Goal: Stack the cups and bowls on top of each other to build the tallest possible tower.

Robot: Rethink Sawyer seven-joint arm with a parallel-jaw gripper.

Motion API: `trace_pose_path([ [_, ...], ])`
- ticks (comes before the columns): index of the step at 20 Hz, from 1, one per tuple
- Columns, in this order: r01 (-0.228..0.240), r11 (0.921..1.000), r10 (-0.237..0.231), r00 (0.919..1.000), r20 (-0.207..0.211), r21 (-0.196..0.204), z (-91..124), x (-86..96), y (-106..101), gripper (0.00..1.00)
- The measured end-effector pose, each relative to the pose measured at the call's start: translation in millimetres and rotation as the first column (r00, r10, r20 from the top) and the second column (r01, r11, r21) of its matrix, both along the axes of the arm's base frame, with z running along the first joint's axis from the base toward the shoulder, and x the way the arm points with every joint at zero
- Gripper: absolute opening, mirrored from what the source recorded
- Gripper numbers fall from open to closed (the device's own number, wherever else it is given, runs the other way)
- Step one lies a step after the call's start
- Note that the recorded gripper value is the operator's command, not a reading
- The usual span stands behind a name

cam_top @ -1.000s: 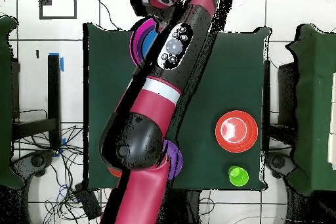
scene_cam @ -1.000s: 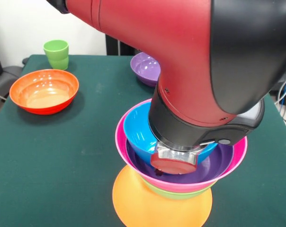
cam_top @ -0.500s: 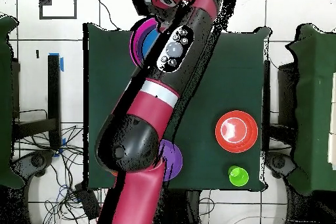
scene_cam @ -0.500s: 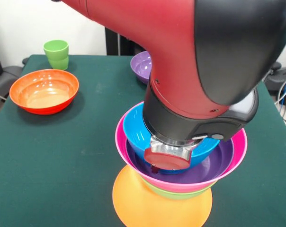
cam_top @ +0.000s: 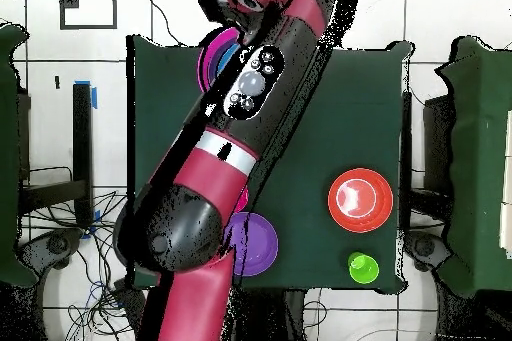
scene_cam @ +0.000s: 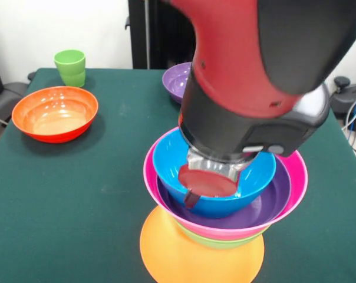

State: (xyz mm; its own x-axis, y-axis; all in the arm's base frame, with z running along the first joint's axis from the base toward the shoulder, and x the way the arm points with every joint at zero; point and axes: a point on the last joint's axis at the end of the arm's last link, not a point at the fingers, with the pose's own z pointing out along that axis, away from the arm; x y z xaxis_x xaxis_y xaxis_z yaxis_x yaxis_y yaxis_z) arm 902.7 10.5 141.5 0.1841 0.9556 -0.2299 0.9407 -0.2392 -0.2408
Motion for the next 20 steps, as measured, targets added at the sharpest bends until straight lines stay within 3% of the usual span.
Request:
trace_pose_path([
  [9, 0.032, 0.9988, -0.030, 0.9967, 0.075, -0.038, 49.3, -11.5, 10.0, 1.00],
  [16, 0.076, 0.9932, -0.066, 0.9924, 0.103, -0.089, 90.0, -37.7, 4.8, 1.00],
  [20, 0.091, 0.9884, -0.075, 0.9891, 0.126, -0.122, 111.3, -61.1, -9.9, 1.00],
])
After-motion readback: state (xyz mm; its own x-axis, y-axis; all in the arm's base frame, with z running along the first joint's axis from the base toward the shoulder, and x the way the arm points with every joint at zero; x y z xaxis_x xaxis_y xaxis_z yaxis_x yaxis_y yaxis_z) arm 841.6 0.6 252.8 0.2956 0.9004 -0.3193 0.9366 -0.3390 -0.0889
